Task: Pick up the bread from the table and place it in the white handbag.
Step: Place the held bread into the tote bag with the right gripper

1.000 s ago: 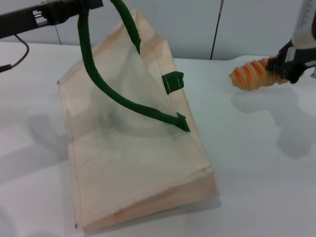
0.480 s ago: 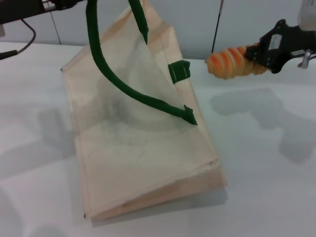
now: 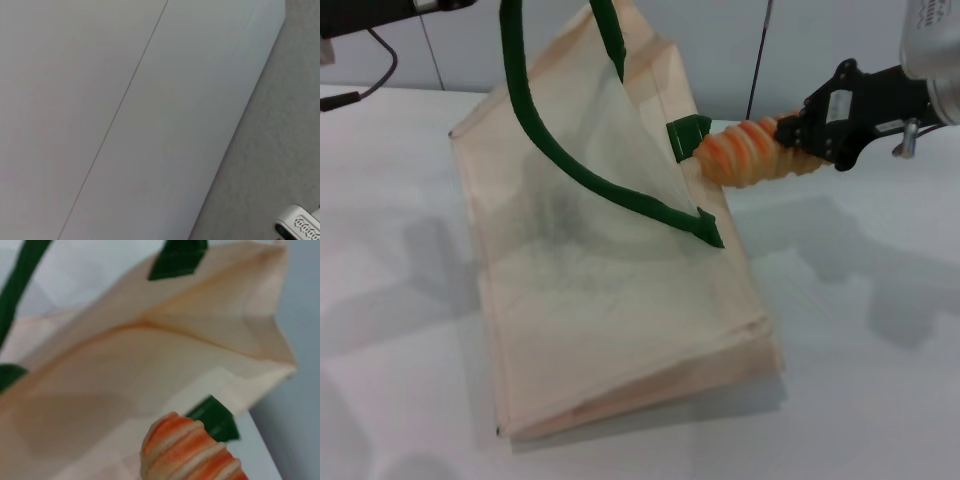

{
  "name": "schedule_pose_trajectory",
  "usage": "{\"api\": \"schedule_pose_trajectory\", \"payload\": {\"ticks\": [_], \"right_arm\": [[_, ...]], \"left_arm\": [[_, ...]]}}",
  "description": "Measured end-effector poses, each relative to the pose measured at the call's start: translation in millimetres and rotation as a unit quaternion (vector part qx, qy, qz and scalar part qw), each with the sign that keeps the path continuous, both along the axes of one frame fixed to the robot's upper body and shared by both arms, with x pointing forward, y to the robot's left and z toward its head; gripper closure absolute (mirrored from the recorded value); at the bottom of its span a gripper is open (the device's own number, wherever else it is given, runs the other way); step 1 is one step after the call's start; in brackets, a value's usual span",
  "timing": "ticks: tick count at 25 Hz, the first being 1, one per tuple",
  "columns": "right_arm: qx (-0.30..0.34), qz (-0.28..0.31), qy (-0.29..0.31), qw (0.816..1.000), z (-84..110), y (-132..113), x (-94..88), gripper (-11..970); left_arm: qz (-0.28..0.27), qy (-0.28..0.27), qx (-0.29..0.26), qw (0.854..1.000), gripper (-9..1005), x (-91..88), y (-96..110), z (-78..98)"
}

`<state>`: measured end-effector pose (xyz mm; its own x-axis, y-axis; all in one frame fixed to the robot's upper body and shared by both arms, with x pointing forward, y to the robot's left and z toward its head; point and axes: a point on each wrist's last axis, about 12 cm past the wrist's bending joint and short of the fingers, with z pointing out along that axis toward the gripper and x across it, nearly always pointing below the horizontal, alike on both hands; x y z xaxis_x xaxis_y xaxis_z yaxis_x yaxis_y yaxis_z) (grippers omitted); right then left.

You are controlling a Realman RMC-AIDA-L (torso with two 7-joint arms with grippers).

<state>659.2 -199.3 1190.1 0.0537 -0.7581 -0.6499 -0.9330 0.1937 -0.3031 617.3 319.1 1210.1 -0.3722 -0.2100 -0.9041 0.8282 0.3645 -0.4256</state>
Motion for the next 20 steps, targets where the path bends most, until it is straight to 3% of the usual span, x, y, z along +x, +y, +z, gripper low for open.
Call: {"api": "schedule_pose_trajectory", "payload": {"ticks": [20], "right_arm": [[0.018,0.082,0.033,0.996,-8.4,41,-17.3,926]], "left_arm": [[-0.003,-0.005,0.003,1.0,856,2.4,-2,2.8]]}}
